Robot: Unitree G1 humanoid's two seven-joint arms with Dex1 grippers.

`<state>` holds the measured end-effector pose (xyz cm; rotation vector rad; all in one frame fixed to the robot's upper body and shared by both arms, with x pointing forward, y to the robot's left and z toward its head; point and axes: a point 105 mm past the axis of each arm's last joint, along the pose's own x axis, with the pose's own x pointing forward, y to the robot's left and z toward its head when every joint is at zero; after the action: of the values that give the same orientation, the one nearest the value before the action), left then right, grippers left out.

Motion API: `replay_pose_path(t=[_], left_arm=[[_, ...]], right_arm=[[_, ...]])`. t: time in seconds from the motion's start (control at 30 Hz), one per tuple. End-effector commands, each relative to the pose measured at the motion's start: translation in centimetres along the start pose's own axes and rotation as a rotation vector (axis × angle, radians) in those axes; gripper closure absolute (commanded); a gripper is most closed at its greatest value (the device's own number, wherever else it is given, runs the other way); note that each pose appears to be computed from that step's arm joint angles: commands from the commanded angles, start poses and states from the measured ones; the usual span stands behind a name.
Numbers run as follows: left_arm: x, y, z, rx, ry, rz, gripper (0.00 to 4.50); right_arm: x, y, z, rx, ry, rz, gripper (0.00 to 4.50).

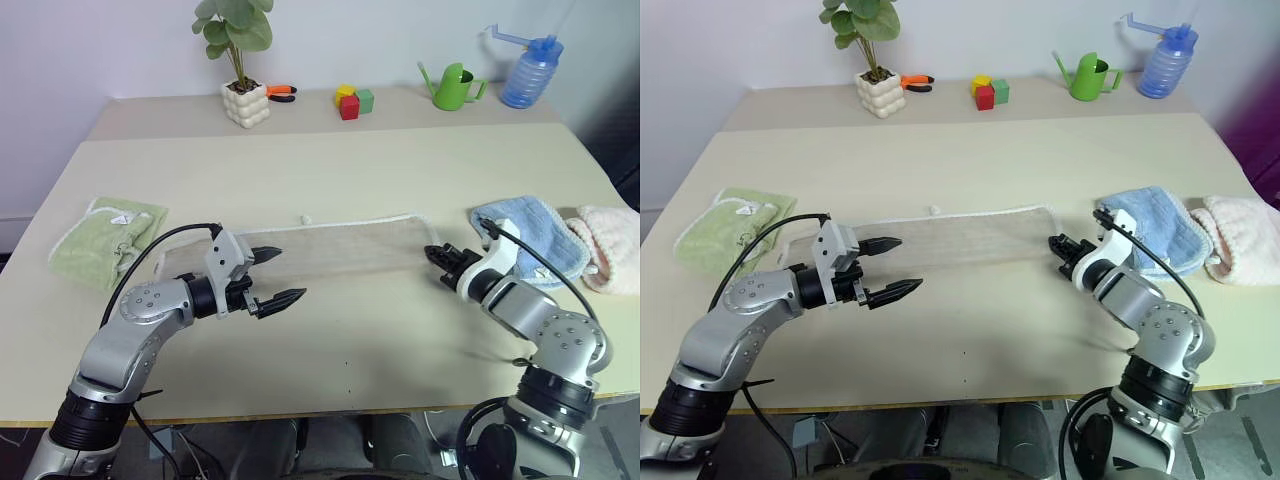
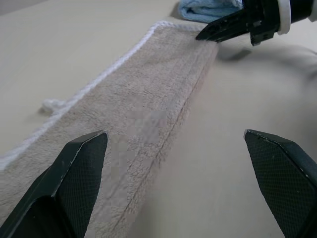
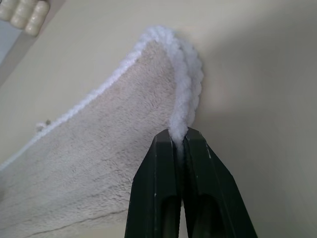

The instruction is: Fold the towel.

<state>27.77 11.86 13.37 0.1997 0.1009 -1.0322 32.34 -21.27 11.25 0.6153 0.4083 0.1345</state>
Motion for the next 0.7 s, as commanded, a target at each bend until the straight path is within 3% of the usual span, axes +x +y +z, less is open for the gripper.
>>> replay_pose_path(t=[0.03, 0.2, 0.37, 0.47, 0.7], left_arm=[[0.0, 0.3, 1.1, 0.044, -0.035, 0.003, 0.0], [0.1, 0.4, 0.9, 0.044, -0.031, -0.005, 0.0], [0.5, 0.3, 0.8, 0.045, -0.033, -0.018, 0.0], [0.6, 0.4, 0.9, 0.047, -0.038, -0.017, 0.0], [0.8, 0.2, 1.0, 0.047, -0.045, -0.009, 0.0]], right_arm=[[-2.5, -0.4, 4.7, -0.145, -0.127, -0.01, 4.48], [-4.1, 1.7, 6.5, -0.476, -0.097, 0.071, 4.48], [-4.0, 5.8, 6.8, -0.652, -0.109, 0.221, 4.48], [-3.4, 10.3, 3.4, -0.789, -0.015, 0.417, 4.48], [-0.3, 12.6, -4.0, -0.963, 0.18, 0.546, 4.48]])
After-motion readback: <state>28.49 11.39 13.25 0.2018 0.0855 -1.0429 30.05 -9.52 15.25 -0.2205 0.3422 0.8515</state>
